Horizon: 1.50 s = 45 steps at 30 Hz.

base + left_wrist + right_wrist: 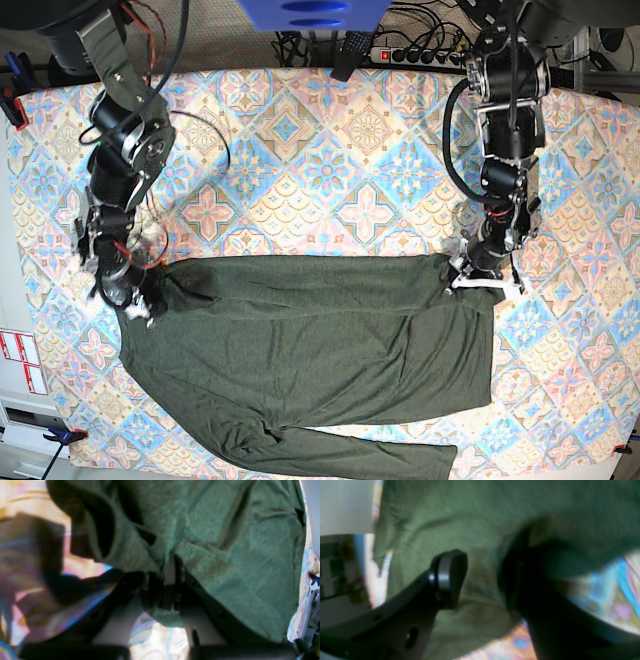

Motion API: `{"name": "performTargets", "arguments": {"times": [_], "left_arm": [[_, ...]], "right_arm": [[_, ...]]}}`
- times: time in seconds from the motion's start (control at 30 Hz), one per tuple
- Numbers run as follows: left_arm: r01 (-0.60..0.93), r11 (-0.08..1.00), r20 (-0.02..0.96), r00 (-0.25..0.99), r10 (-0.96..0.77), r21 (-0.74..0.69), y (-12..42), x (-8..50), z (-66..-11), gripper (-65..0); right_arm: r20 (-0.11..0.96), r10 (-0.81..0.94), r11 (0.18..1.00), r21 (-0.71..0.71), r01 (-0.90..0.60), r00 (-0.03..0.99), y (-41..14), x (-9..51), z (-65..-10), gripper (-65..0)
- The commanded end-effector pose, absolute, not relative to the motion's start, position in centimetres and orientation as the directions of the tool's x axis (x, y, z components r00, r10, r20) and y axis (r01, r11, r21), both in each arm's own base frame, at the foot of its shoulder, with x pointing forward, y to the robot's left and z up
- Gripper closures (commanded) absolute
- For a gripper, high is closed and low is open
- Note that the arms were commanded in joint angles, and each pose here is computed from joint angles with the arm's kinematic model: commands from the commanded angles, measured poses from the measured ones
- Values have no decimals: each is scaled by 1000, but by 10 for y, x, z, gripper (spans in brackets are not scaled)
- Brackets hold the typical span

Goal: Fold the T-shirt properly

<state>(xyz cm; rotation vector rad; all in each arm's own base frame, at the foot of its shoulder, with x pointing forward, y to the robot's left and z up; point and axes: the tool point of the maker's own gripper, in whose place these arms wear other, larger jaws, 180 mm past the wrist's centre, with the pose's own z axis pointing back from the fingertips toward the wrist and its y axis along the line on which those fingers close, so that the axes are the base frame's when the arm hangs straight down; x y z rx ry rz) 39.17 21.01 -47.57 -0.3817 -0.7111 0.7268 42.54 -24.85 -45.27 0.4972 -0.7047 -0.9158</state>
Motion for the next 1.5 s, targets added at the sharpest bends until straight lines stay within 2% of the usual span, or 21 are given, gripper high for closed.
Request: {"name": "performTargets", "arguments": {"times": [0.0, 0.37, 0.53, 0.7, 1.07, 1.37, 1.47], "left_arm": [[-475, 704, 466, 530, 708, -528, 217, 397, -470, 0], [-474, 704, 467, 530, 708, -529, 217, 397, -469, 0], [-474, 704, 467, 530, 708, -529, 217, 397, -469, 0], [-474, 704, 467, 530, 708, -529, 217, 397, -469, 0], [-475, 701, 465, 528, 711, -532, 217, 398, -469, 0], [-482, 701, 459, 533, 710, -525, 217, 392, -474, 0], [-483, 701, 458, 534, 710, -524, 217, 391, -475, 0]], "right_arm": [[376, -846, 530, 672, 518, 379, -262, 439, -436, -281], [365, -850, 523, 667, 530, 379, -260, 435, -444, -281], [391, -846, 532, 653, 539, 361, -281, 431, -439, -281], [469, -819, 571, 619, 539, 330, -311, 420, -427, -281], [488, -813, 578, 608, 544, 319, -323, 419, -423, -283], [457, -823, 566, 599, 567, 338, -320, 410, -438, -282], [477, -797, 600, 556, 575, 371, -322, 405, -443, -282]]}}
